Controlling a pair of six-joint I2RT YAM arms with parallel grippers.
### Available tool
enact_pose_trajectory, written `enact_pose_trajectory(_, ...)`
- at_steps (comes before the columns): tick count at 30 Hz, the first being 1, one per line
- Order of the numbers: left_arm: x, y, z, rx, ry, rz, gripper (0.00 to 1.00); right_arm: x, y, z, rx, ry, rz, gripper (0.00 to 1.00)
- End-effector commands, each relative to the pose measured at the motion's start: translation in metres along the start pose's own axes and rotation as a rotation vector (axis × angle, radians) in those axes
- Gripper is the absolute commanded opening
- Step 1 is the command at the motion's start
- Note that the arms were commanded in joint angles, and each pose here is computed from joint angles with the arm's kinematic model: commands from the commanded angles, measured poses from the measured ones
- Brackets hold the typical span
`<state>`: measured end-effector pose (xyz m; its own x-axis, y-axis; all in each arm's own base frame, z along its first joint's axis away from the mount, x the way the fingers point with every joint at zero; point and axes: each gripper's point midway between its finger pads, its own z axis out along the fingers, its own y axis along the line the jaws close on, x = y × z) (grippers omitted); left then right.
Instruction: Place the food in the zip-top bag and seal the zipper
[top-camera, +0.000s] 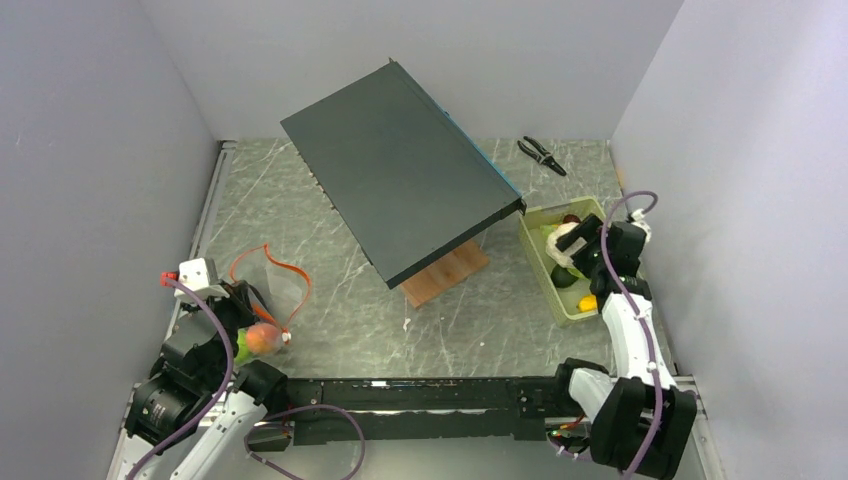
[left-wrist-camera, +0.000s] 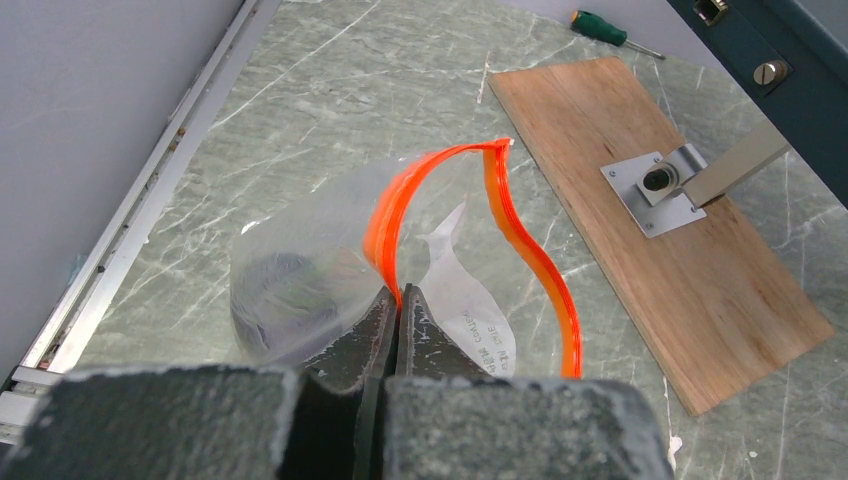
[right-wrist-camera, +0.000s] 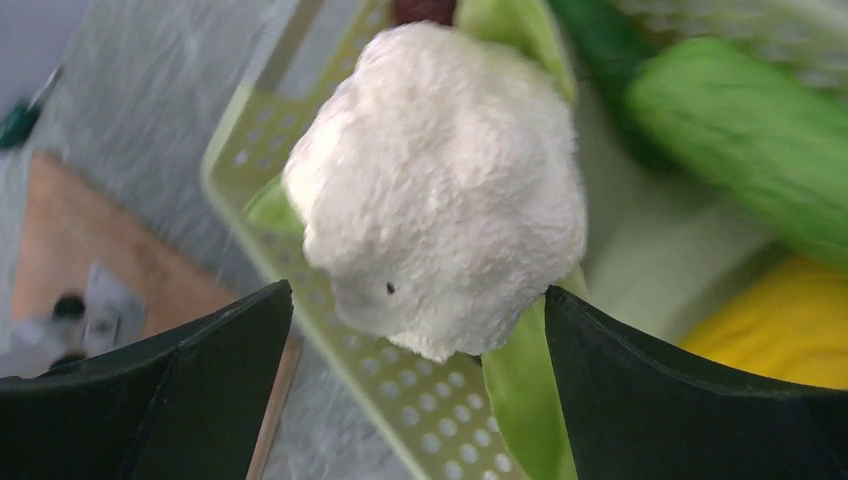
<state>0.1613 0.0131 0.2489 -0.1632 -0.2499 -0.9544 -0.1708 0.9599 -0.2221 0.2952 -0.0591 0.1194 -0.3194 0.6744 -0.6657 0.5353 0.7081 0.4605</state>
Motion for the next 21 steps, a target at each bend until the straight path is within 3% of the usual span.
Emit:
enact_pose_trajectory(1,-0.006,-0.002,0.000,-0.002,-0.015,-0.022,0.00,0.000,0.075,-0.019,-0.305,0.043,-0.133,0.98)
enact_pose_trajectory(10,-0.005,-0.003,0.000,0.005,-0.012,-0.020,0.00,-0.031,0.037,-0.037,-0.007,-0.073,-0.055,1.00)
enact_pose_trajectory(15,-0.006,-0.002,-0.001,0.007,-0.020,-0.027,0.00,-0.042,0.016,-0.045,0.101,-0.144,-0.051,1.00)
enact_pose_trajectory(21,-0.007,-0.001,-0.002,0.008,-0.027,-0.031,0.00,-0.036,-0.013,-0.040,0.178,-0.170,0.071,0.95)
